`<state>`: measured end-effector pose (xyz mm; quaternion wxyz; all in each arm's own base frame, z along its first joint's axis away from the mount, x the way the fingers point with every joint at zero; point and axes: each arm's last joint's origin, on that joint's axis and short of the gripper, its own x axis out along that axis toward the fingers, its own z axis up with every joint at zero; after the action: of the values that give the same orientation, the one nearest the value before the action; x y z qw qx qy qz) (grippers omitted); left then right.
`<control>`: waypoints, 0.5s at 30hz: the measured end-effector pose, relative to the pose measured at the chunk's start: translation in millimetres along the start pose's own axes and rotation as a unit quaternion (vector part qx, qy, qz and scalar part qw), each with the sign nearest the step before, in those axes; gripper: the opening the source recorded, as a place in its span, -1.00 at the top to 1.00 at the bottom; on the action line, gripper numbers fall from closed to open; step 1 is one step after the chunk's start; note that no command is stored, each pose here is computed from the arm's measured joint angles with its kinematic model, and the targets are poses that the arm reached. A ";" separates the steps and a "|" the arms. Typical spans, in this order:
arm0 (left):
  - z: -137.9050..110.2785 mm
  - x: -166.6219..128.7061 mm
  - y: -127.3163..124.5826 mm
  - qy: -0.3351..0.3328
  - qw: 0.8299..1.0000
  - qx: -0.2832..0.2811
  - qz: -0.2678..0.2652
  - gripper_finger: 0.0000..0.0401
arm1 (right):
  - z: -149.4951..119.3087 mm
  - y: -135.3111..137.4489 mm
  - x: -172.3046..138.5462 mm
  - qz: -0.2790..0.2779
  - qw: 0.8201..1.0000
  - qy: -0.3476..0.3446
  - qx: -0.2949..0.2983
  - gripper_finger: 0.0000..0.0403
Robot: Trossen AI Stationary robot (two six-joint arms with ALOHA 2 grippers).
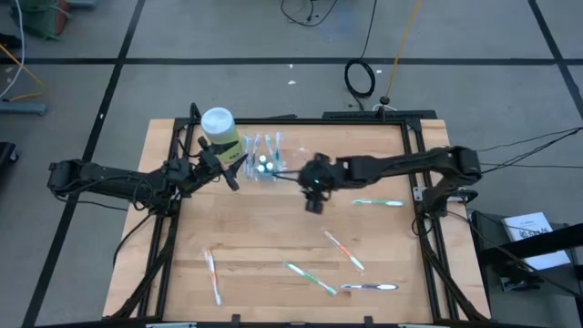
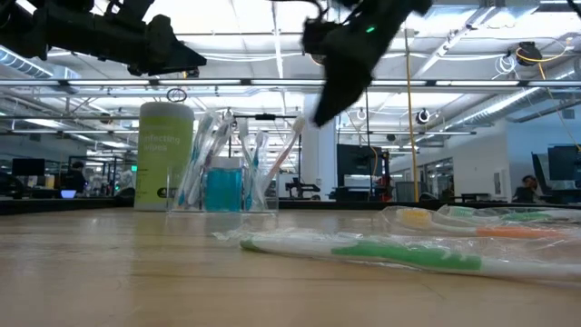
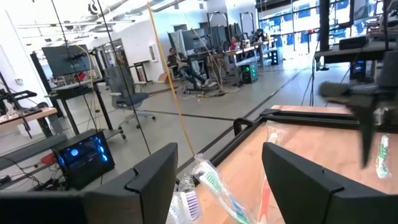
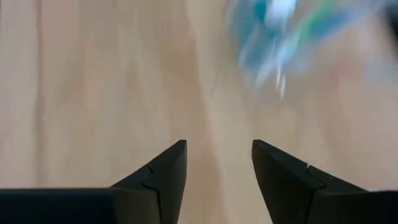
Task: Pick & Place toothbrushing station
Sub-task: Put the purple toothbrush into the transparent organizer
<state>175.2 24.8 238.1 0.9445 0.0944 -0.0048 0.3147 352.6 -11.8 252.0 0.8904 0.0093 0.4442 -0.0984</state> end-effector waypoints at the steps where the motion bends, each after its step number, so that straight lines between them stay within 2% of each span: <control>1: 0.0 0.0 0.0 0.000 1.000 0.000 0.000 -0.20 | -5.6 3.3 -7.5 0.001 1.000 0.025 0.013 0.15; 5: -0.1 0.0 0.0 0.000 1.000 -0.001 0.000 -0.20 | -33.4 16.8 -29.6 -0.007 0.990 0.121 0.069 0.17; 9: 0.0 0.0 0.0 0.000 1.000 -0.003 0.000 -0.20 | -64.4 28.7 -34.1 -0.012 0.982 0.151 0.111 0.17; 15: 0.0 0.0 0.0 0.000 1.000 -0.012 0.000 -0.20 | -119.4 29.9 -26.7 -0.025 0.974 0.202 0.097 0.17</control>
<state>175.2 24.7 238.1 0.9456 0.0829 -0.0086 0.3144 248.2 34.4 198.9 0.7745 0.1040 0.6034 -0.1589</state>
